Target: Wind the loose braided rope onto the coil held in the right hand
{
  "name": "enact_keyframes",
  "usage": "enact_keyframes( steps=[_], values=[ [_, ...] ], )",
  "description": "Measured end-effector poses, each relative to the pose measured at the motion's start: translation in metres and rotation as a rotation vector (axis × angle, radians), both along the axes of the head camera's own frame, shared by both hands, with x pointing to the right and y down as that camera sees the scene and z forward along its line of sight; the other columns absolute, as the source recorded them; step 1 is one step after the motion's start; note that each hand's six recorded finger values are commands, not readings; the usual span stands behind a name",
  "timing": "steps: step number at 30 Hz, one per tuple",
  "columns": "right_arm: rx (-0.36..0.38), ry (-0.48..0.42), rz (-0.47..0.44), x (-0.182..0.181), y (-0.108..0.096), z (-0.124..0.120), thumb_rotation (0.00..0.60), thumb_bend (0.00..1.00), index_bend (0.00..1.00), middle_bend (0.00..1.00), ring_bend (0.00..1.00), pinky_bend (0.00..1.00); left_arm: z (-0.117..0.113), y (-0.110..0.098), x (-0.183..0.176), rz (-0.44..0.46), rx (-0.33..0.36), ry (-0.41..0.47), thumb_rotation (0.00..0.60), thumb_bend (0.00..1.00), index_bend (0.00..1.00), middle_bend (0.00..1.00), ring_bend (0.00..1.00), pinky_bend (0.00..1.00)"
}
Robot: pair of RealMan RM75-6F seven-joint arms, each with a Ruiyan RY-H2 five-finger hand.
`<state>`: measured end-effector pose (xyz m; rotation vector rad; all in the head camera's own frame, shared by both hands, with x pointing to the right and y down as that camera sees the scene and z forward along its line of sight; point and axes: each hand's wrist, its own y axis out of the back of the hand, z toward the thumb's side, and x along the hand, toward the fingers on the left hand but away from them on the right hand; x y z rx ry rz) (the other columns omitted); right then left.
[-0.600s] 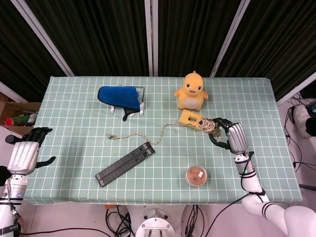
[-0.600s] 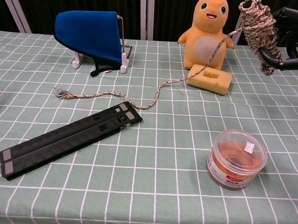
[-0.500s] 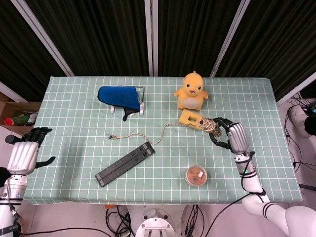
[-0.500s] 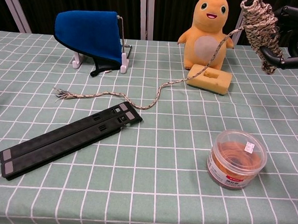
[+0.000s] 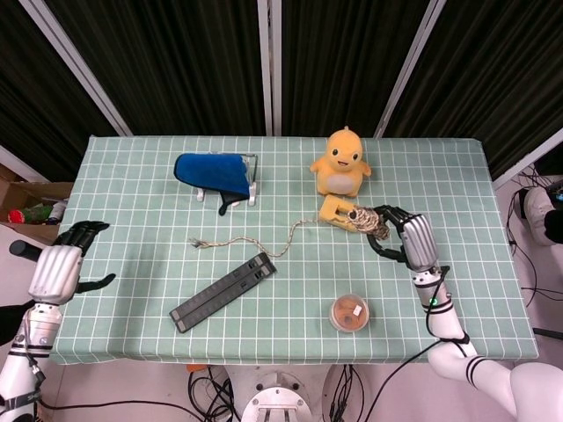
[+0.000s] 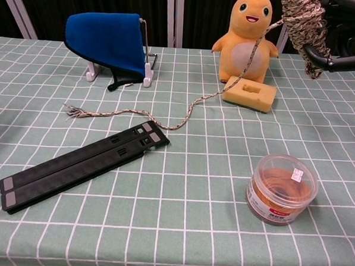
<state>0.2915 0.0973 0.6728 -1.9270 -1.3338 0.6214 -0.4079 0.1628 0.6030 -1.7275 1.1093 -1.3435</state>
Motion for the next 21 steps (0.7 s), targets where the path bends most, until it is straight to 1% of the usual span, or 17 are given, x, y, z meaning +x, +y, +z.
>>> enact_keyframes(
  steps=[3,6,8,13,18,21],
  values=[
    [0.003,0.010,-0.004,-0.002,-0.001,-0.001,0.600,0.60,0.93,0.75,0.69,0.87,0.012,-0.011,0.012,0.021,-0.017,0.029,0.600,0.16,0.24,0.24,0.27,0.39],
    [0.009,0.022,-0.004,-0.004,-0.003,-0.002,0.600,0.60,0.93,0.75,0.69,0.87,0.025,-0.024,0.030,0.044,-0.023,0.050,0.600,0.19,0.25,0.27,0.27,0.40],
    [0.012,0.021,0.000,-0.005,-0.004,-0.003,0.600,0.60,0.93,0.75,0.69,0.87,0.034,-0.030,0.040,0.057,-0.029,0.049,0.600,0.20,0.27,0.28,0.27,0.42],
    [0.018,0.027,0.010,-0.005,-0.006,-0.005,0.600,0.60,0.93,0.75,0.69,0.87,0.071,-0.042,0.070,0.099,-0.098,0.015,0.600,0.25,0.33,0.33,0.31,0.49],
    [0.014,0.036,0.031,-0.002,-0.007,-0.005,0.600,0.60,0.93,0.75,0.68,0.87,0.106,-0.045,0.092,0.108,-0.192,-0.002,0.600,0.26,0.37,0.34,0.31,0.49],
    [0.016,0.037,0.038,0.000,-0.007,-0.005,0.600,0.60,0.93,0.75,0.68,0.87,0.121,-0.046,0.101,0.114,-0.223,-0.012,0.600,0.27,0.39,0.35,0.32,0.50]
  ],
)
